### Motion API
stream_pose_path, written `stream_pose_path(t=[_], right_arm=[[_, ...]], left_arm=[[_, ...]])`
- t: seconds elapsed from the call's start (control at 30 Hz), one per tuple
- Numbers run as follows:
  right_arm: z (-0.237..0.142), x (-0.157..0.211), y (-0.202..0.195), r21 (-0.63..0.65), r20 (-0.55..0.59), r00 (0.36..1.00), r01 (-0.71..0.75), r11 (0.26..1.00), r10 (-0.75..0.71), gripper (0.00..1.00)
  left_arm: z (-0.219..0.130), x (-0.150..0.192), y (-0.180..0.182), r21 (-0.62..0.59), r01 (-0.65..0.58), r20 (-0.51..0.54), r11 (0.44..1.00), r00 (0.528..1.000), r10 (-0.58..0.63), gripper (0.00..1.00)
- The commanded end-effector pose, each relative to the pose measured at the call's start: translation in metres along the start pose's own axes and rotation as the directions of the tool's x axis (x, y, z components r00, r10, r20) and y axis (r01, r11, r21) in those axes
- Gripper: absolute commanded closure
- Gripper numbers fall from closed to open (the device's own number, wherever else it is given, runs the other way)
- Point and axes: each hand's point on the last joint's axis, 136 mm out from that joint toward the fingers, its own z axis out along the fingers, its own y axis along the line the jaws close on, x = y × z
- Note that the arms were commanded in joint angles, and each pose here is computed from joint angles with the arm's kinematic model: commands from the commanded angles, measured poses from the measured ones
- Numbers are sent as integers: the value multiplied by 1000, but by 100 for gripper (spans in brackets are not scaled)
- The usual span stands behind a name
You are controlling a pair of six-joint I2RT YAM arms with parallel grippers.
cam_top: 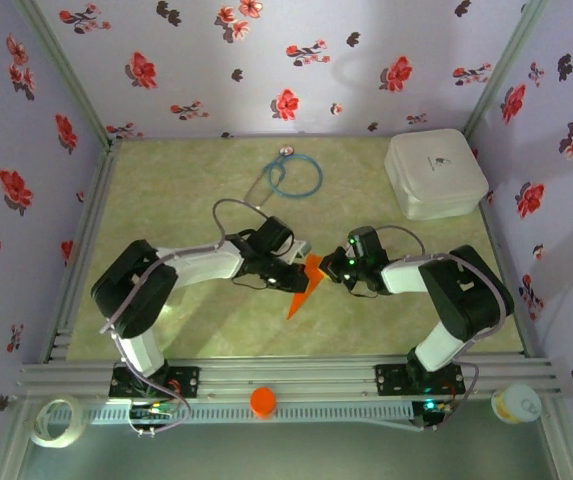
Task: Fold a paper plane with a square sheet of paper (pick it up from the middle)
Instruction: Fold the wing for the fifth time at the center of the table.
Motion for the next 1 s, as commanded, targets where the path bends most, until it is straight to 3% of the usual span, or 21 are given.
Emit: stream_pose_path(t=[0.0,0.13,0.3,0.63,0.8,0.97], right_arm=[[3,10,-46,155,-11,998,-58,986,60,100],[4,11,-43,137,-17,998,-53,989,56,100],[1,7,-25,79,-12,1000,-23,997,24,100],[-11,1,19,3,-20,997,71,997,-71,100],[0,16,15,0,-57,996,73,997,-73,100],[4,8,-15,73,-39,999,24,997,-21,100]], left_arm=[[17,-11,8,11,26,-12,1000,1000,-26,97],[33,-10,28,-30,55,-26,998,998,-55,95],[43,11,50,-76,100,-60,992,993,-105,100],[44,23,59,-86,128,-64,988,989,-134,100],[44,23,60,-90,133,-62,987,988,-139,100],[44,24,62,-91,136,-62,987,988,-141,100]])
